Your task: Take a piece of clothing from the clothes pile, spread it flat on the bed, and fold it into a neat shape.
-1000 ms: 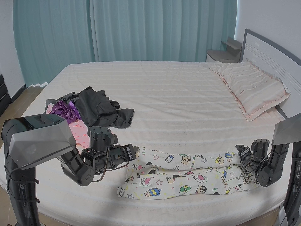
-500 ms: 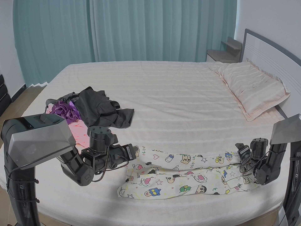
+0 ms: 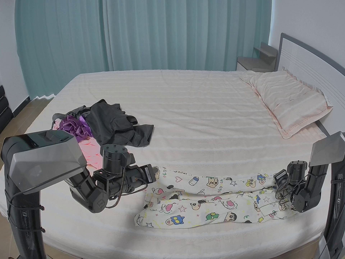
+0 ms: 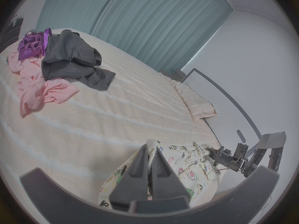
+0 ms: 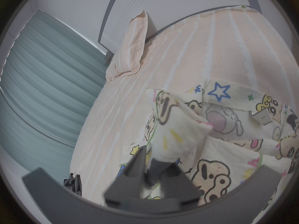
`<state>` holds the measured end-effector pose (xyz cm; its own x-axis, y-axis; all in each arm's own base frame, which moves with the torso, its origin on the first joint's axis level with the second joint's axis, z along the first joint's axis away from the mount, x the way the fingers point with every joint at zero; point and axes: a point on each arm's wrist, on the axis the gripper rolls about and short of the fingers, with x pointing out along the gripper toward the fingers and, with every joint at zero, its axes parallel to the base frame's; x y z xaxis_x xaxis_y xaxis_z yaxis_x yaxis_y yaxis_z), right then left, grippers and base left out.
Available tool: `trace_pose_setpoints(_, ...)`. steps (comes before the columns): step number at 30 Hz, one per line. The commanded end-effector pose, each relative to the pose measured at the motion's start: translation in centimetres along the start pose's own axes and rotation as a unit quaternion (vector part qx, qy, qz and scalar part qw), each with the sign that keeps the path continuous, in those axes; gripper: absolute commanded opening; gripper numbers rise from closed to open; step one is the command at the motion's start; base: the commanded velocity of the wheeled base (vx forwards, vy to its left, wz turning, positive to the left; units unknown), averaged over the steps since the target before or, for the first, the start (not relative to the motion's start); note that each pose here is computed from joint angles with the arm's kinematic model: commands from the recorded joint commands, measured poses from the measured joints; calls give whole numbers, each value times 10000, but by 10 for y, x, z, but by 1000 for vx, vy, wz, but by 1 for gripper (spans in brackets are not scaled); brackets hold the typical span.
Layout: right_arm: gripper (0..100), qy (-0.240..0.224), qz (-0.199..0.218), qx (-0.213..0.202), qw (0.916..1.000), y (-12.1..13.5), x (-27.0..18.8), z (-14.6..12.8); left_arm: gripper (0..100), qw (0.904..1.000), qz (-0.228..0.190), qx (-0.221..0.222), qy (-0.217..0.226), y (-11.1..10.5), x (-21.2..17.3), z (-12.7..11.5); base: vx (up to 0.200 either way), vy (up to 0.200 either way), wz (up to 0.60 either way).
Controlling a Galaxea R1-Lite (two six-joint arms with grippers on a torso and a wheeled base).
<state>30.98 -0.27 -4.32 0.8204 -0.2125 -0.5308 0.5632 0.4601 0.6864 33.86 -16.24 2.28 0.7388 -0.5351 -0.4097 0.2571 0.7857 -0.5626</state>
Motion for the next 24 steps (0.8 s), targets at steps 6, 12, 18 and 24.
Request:
trace_pose_setpoints(6,0,-43,44,-49,10000,4,-6,3,0,10000,14,14,-70,-1,1,3,0,0,0)
trace_pose_setpoints(12,0,-131,190,-126,9997,22,-12,15,0,9996,-12,16,-267,-1,5,15,0,0,0)
trace_pose_setpoints(18,0,-177,209,-119,9996,33,-7,24,0,9987,-27,29,-505,-3,10,27,0,0,0)
trace_pose_setpoints(24,0,-248,357,-211,9988,43,-2,29,0,9979,262,-46,-589,8,14,34,0,0,0)
